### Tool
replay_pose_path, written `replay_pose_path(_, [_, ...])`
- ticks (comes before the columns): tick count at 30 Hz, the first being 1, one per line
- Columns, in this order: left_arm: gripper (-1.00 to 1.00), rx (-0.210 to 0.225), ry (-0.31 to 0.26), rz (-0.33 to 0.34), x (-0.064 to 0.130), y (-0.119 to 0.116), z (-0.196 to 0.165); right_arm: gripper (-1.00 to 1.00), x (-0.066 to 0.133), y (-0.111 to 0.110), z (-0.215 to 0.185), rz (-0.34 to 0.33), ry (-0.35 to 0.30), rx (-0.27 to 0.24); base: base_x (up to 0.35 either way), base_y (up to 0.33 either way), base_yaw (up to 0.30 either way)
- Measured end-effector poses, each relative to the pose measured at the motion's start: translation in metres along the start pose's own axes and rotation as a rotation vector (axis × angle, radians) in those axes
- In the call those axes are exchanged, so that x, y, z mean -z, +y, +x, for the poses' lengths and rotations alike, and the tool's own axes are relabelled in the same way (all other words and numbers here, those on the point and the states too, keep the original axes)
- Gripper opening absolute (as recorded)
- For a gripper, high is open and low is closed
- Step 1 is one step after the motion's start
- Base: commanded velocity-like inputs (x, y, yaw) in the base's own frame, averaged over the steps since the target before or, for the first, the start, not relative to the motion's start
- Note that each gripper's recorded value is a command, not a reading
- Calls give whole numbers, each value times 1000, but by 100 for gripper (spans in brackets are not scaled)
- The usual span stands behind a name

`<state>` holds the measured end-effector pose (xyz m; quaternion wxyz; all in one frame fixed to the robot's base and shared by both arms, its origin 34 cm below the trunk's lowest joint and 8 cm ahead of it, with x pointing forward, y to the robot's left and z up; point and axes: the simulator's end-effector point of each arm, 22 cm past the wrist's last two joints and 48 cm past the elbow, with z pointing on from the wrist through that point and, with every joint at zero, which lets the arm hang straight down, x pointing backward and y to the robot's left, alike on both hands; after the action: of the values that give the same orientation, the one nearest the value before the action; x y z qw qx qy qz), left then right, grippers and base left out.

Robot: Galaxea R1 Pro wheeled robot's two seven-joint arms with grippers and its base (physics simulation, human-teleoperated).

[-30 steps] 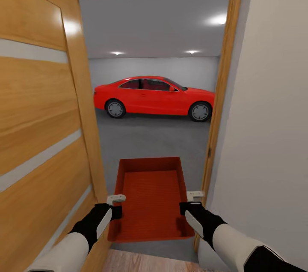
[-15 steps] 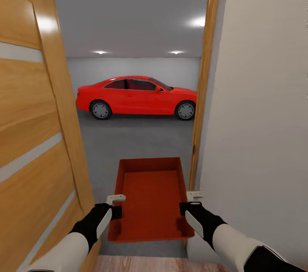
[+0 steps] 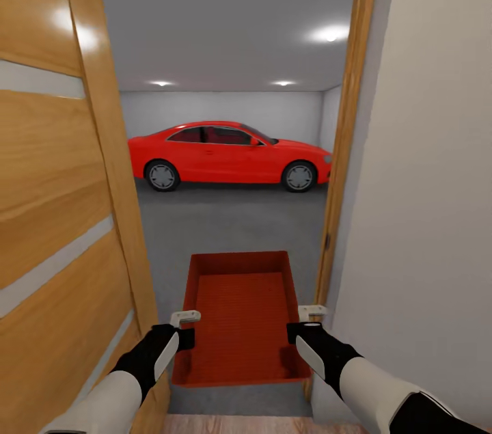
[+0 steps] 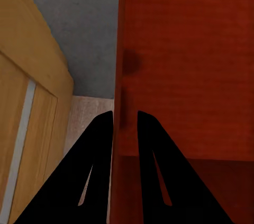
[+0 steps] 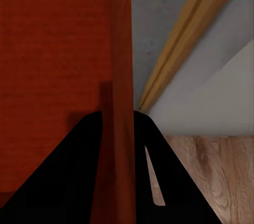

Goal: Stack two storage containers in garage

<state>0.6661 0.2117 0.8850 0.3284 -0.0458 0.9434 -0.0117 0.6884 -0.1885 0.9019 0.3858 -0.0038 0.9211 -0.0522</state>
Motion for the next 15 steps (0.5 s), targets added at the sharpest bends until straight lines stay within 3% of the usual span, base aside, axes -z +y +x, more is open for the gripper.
replay_pose_path(10, [-100,1,-3,1,0,0,0,-100,0,0,-1,1,-2,2,1,4,-149])
replay_pose_path(15, [-100,2,-3,1,0,0,0,-100,0,0,-1,1,-3,3,0,0,-34])
